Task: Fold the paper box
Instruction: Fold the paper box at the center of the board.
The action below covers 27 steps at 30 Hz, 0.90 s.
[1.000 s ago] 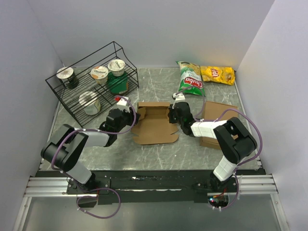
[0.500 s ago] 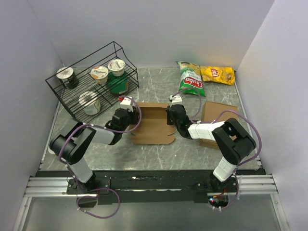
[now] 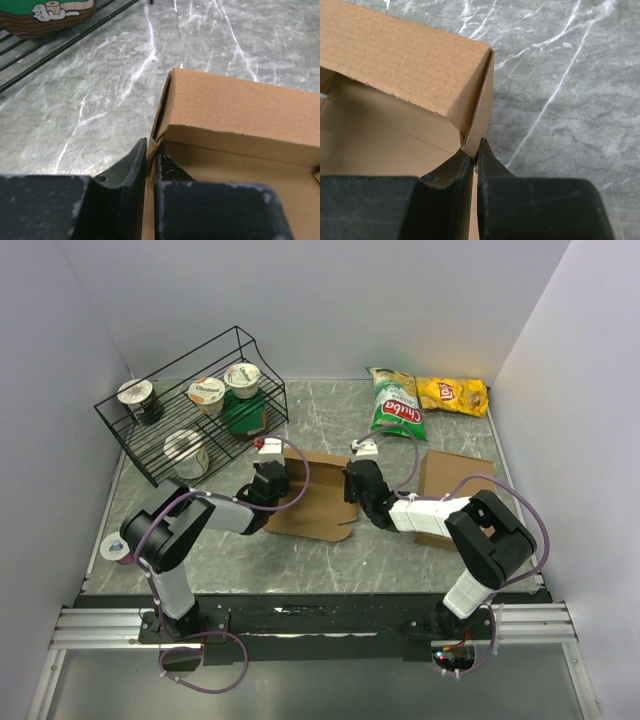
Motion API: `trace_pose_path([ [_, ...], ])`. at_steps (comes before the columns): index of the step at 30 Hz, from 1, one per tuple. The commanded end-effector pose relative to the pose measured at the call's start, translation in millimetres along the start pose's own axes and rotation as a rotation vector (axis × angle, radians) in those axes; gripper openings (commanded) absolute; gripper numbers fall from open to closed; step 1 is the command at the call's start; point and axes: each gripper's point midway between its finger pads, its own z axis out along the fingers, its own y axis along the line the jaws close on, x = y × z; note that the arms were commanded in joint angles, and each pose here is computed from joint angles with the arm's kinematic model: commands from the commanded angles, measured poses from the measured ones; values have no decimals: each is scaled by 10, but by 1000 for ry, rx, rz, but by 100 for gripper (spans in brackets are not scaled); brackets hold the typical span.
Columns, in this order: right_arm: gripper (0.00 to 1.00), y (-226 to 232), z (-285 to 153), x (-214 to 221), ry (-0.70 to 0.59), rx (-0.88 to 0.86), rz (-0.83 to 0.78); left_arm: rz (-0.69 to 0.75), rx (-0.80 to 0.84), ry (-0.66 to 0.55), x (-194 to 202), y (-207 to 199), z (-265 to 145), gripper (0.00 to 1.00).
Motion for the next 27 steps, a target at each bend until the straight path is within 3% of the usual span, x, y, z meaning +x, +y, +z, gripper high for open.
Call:
trace_pose_path([
  [1, 0, -239, -171, 5, 19, 99, 5, 36, -284, -26, -35, 553, 60, 9],
  [7, 0, -304, -219, 29, 26, 125, 13, 32, -345, -52, -96, 610, 30, 4],
  [16, 0, -343, -260, -34, 21, 148, 13, 138, -432, -60, 25, 549, -10, 3],
  [27, 0, -399, -336, -107, 27, 172, 39, 84, -448, -47, 85, 610, -154, 1],
])
